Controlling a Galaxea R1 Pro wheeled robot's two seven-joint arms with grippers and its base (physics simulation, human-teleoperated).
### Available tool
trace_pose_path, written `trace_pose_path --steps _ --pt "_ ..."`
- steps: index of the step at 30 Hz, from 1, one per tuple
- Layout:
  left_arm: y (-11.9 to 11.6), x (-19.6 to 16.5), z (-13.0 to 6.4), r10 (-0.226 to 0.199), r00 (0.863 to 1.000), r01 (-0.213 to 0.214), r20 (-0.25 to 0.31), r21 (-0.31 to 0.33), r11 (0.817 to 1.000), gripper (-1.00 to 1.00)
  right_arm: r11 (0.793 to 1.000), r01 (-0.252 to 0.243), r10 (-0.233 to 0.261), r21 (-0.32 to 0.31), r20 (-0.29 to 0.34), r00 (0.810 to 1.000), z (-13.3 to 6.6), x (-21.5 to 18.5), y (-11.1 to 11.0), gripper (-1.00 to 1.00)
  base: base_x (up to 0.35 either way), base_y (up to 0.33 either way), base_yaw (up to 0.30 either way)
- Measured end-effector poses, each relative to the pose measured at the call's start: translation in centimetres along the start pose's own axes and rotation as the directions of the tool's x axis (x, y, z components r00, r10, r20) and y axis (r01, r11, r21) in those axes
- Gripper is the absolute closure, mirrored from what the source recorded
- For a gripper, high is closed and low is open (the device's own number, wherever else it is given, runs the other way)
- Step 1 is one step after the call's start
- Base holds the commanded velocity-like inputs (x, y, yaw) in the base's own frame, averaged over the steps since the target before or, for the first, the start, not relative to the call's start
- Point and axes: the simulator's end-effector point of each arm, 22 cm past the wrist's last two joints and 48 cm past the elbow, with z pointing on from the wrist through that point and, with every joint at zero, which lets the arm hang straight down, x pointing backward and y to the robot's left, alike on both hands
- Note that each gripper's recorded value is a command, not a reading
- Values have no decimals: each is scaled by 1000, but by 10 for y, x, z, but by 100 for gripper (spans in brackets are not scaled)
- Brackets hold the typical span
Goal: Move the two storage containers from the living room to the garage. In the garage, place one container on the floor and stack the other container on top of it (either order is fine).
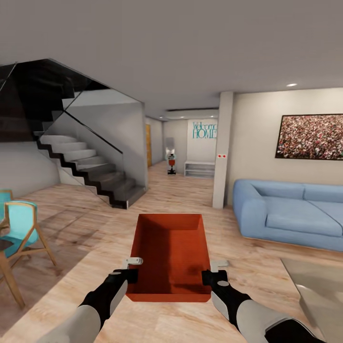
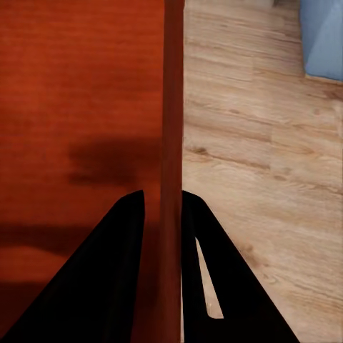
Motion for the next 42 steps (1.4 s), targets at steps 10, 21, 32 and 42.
trace_pose_path --steps 10,21,32,42 --pt "0 0 0 -1 1000 1 -1 0 1000 100 1000 2 -2 2 0 1000 0 0 0 100 301 0 51" --pt "0 1 0 -2 1000 2 -1 0 1000 100 1000 3 -3 2 -1 1000 0 0 0 100 322 0 0" --pt "1 0 0 4 1000 -4 0 3 1000 100 1000 -1 1 0 0 1000 0 0 0 100 322 0 0" --pt "0 -2 0 7 1000 -7 4 2 1000 100 1000 -5 5 0 4 1000 0 0 0 100 322 0 0"
